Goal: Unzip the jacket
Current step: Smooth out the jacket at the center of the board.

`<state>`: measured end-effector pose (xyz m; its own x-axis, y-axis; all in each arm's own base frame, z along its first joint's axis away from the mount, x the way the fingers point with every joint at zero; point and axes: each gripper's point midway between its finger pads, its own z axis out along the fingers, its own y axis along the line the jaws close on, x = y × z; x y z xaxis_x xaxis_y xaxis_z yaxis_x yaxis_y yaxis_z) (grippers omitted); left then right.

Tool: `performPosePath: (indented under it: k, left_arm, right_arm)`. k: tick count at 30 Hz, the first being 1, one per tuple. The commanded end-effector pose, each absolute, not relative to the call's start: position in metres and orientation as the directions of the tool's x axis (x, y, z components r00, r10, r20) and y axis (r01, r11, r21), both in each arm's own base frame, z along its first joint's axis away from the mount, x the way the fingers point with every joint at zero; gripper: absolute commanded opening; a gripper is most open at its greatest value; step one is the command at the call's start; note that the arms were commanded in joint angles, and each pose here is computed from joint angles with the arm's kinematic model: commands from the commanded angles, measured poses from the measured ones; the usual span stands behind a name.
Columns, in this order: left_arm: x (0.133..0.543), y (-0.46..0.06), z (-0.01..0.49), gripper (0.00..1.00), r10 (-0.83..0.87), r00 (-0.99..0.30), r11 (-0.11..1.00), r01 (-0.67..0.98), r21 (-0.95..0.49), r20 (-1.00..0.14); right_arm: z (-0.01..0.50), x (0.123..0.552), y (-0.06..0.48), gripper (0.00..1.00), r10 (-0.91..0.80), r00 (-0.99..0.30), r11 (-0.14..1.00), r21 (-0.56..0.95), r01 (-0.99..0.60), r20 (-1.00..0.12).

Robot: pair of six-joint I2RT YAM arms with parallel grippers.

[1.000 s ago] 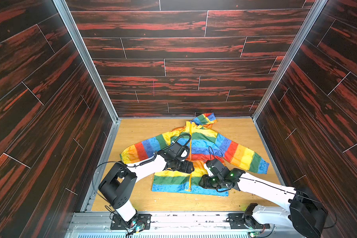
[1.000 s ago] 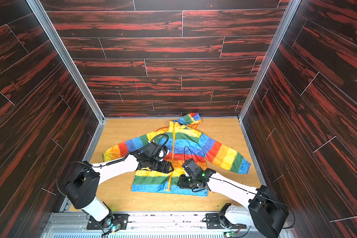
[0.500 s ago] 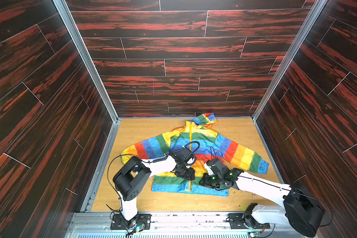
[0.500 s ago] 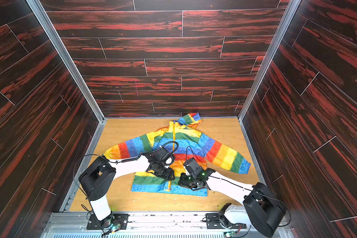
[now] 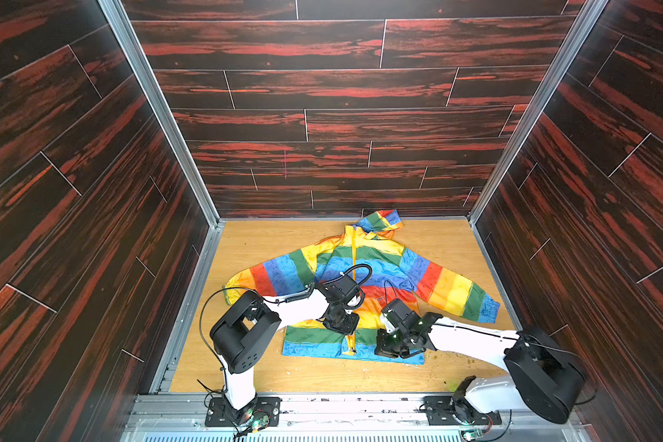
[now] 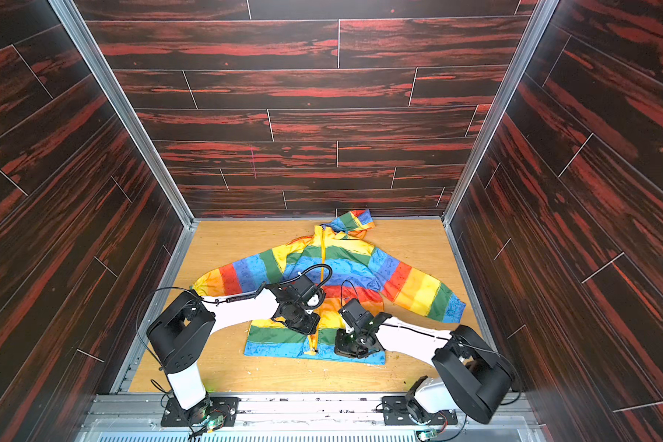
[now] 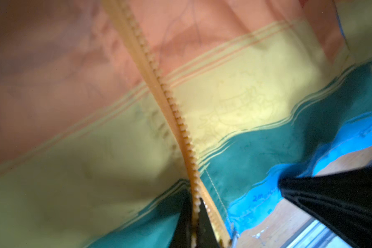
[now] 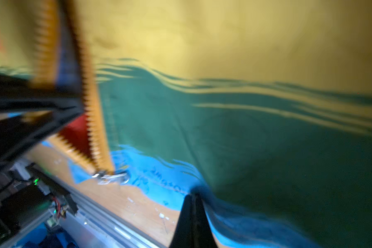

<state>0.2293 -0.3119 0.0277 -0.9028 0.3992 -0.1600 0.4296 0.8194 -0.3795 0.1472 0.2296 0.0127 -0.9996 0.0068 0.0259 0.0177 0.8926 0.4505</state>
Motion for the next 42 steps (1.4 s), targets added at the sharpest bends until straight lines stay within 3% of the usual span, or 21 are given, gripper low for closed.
performPosePath:
  k: [1,8,12,13,16,19,21,23,25,28,31,34,38,42]
  left_arm:
    - [0.24,-0.318,0.057,0.0,0.374,-0.897,0.809,0.44,-0.39,-0.237]
    - [0.267,-0.313,0.068,0.0,0.225,-0.923,0.833,0.348,-0.429,-0.312]
    - [0.27,-0.314,0.075,0.0,0.226,-0.921,0.811,0.358,-0.463,-0.317]
    - [0.266,-0.315,0.074,0.07,0.244,-0.919,0.799,0.371,-0.473,-0.308]
    - [0.248,-0.318,0.075,0.53,0.315,-0.912,0.758,0.408,-0.508,-0.263]
    - [0.242,-0.301,0.09,0.77,0.313,-0.897,0.771,0.432,-0.468,-0.313]
    - [0.248,-0.284,0.118,0.86,0.273,-0.871,0.793,0.444,-0.416,-0.41]
    - [0.254,-0.26,0.14,0.87,0.211,-0.85,0.839,0.411,-0.357,-0.482]
    - [0.25,-0.216,0.143,0.86,0.132,-0.862,0.927,0.283,-0.248,-0.489]
    - [0.225,-0.151,0.12,0.78,0.018,-0.901,0.991,0.075,-0.115,-0.434]
    - [0.205,-0.127,0.099,0.73,-0.052,-0.914,0.993,-0.006,-0.116,-0.402]
    - [0.183,-0.14,0.085,0.7,-0.007,-0.952,0.981,0.053,-0.184,-0.307]
    - [0.179,-0.148,0.07,0.58,0.047,-0.967,0.982,0.091,-0.168,-0.25]
    - [0.191,-0.141,0.064,0.54,0.054,-0.966,0.994,0.077,-0.08,-0.253]
  right_arm:
    - [-0.005,0.132,0.212,0.0,0.013,-0.995,0.931,0.361,0.049,0.102]
    - [-0.011,0.127,0.21,0.0,-0.001,-0.992,0.937,0.346,0.045,0.13]
    - [-0.009,0.128,0.211,0.0,-0.008,-0.992,0.934,0.354,0.037,0.123]
    - [-0.007,0.129,0.214,0.0,-0.015,-0.993,0.931,0.364,0.029,0.119]
    - [0.011,0.136,0.225,0.01,-0.048,-0.997,0.909,0.417,-0.02,0.057]
    - [0.052,0.158,0.231,0.22,-0.036,-0.993,0.876,0.473,-0.087,-0.116]
    - [0.082,0.174,0.224,0.37,0.021,-0.97,0.875,0.473,-0.101,-0.244]
    - [0.096,0.184,0.2,0.49,0.128,-0.944,0.907,0.421,-0.012,-0.303]
    - [0.089,0.177,0.153,0.45,0.277,-0.924,0.942,0.266,0.207,-0.263]
    - [0.075,0.159,0.109,0.48,0.395,-0.896,0.919,0.095,0.384,-0.201]
    - [0.072,0.15,0.085,0.52,0.447,-0.876,0.893,0.035,0.449,-0.182]
    - [0.07,0.148,0.08,0.56,0.459,-0.873,0.887,0.028,0.461,-0.164]
    - [0.061,0.151,0.097,0.49,0.419,-0.901,0.908,0.069,0.413,-0.113]
    - [0.052,0.146,0.104,0.48,0.393,-0.918,0.919,0.068,0.389,-0.06]
